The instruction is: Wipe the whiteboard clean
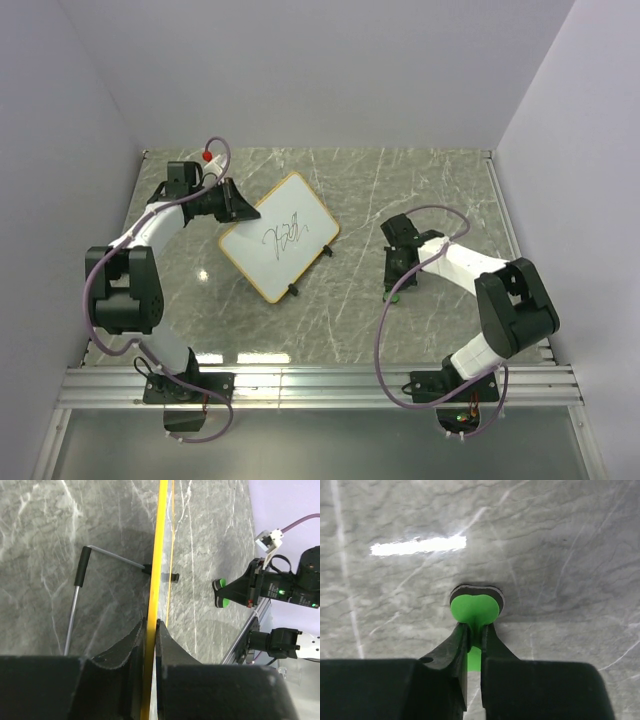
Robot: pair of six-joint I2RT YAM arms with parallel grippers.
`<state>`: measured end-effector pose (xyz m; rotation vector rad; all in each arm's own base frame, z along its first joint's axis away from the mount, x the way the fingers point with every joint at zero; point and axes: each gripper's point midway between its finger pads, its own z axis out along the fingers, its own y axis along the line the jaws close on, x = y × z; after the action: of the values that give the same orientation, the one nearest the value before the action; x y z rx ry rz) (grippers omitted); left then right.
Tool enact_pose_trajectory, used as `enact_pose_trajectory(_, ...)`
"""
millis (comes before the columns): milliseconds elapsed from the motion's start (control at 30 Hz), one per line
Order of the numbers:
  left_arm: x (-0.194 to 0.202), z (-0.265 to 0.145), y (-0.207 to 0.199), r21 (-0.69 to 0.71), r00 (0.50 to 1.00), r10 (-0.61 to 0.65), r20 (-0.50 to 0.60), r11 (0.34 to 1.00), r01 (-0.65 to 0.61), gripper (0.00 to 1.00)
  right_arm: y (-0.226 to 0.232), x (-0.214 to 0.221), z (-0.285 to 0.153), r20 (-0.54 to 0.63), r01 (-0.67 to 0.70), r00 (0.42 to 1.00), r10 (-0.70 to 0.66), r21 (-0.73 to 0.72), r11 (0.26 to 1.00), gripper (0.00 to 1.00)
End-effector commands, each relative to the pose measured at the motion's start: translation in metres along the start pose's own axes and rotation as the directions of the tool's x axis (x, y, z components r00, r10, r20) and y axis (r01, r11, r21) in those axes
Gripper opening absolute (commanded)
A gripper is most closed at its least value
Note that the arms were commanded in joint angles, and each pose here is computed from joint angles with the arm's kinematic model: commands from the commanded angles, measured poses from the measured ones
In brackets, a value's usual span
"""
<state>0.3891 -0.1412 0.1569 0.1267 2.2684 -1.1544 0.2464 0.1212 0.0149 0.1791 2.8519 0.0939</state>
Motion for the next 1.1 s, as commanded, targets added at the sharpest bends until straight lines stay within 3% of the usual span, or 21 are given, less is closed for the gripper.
enact_pose_trajectory(0,0.008,-0.008,0.017,-0.121,1.0,-0.016,0.011,0.993,0.018,0.0,0.024,-0.024,-0.03,0.069,0.005,0.998,0.0,-0.073,0.997,0.0)
enact_pose_trajectory(100,0.012,-0.006,0.015,-0.158,1.0,0.005,0.016,0.987,-0.003,0.0,0.083,-0.053,-0.077,0.138,0.04,0.99,0.001,-0.289,0.956,0.0)
enact_pose_trajectory(133,0.014,-0.006,0.018,-0.176,1.0,-0.007,0.022,0.984,0.011,0.0,0.112,-0.07,-0.101,0.192,0.075,0.981,-0.003,-0.369,0.926,0.0)
enact_pose_trajectory(267,0.018,-0.006,0.017,-0.192,0.999,-0.012,0.033,0.981,0.018,0.0,0.198,-0.086,-0.155,0.222,0.143,0.975,-0.01,-0.595,0.791,0.0)
enact_pose_trajectory(367,0.021,-0.005,0.016,-0.214,0.999,-0.012,0.039,0.977,0.02,0.0,0.254,-0.082,-0.169,0.229,0.204,0.971,-0.066,-0.657,0.726,0.0)
enact_pose_trajectory(533,0.022,-0.006,0.009,-0.223,0.999,-0.016,0.04,0.975,0.024,0.0,0.32,-0.06,-0.149,0.178,0.236,0.972,-0.155,-0.677,0.697,0.0)
enact_pose_trajectory(767,0.028,-0.01,-0.001,-0.224,0.999,-0.015,0.037,0.974,0.023,0.0,0.352,-0.048,-0.117,0.139,0.216,0.976,-0.165,-0.653,0.726,0.0)
enact_pose_trajectory(1067,0.037,-0.02,0.0,-0.259,1.0,0.015,0.016,0.966,-0.01,0.0,0.317,-0.078,-0.065,0.175,0.126,0.984,-0.045,-0.491,0.862,0.0)
